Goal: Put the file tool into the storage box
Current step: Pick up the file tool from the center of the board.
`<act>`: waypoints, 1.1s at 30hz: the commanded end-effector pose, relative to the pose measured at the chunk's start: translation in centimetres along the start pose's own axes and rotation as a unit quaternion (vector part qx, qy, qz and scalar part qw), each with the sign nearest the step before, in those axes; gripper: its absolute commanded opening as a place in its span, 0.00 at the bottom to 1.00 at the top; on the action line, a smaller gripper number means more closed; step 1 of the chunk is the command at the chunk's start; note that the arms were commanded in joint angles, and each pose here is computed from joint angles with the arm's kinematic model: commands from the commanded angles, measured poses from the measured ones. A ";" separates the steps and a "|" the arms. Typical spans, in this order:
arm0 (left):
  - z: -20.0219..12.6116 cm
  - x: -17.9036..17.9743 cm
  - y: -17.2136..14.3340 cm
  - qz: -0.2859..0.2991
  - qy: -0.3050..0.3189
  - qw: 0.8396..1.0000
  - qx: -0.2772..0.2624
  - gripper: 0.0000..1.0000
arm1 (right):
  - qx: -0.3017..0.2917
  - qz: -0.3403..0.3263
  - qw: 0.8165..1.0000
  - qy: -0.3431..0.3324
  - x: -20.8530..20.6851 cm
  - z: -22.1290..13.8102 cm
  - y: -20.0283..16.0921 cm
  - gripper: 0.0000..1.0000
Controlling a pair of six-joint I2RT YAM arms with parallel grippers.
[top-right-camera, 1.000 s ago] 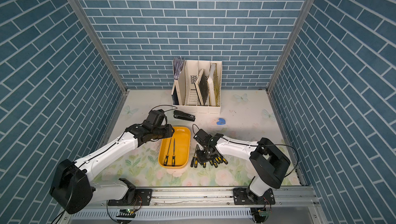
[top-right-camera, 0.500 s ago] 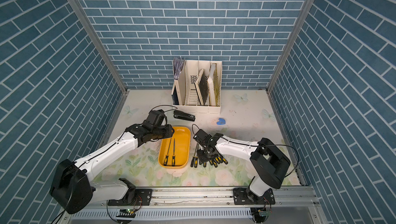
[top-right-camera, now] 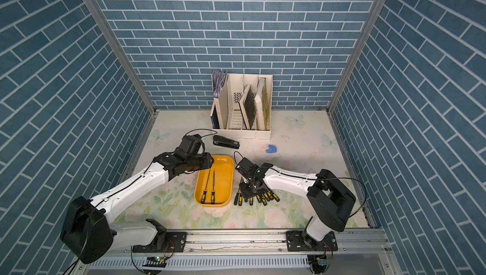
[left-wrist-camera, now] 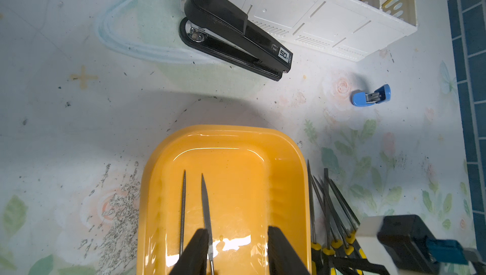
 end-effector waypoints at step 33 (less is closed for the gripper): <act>-1.2 -2.1 -0.2 -0.024 -0.105 0.994 -0.004 0.49 | -0.008 0.011 1.000 -0.027 -1.1 -3.2 -2.4 0.13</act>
Point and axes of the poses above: each gripper's point midway between its finger pads, its own z axis out along the fingers, its own x axis along the line the jaws close on, y = z × x, the point moved 9 cm from there along -z, back along the fingers, and after that the axes turned 1 degree about -z, right-handed, at the moved point
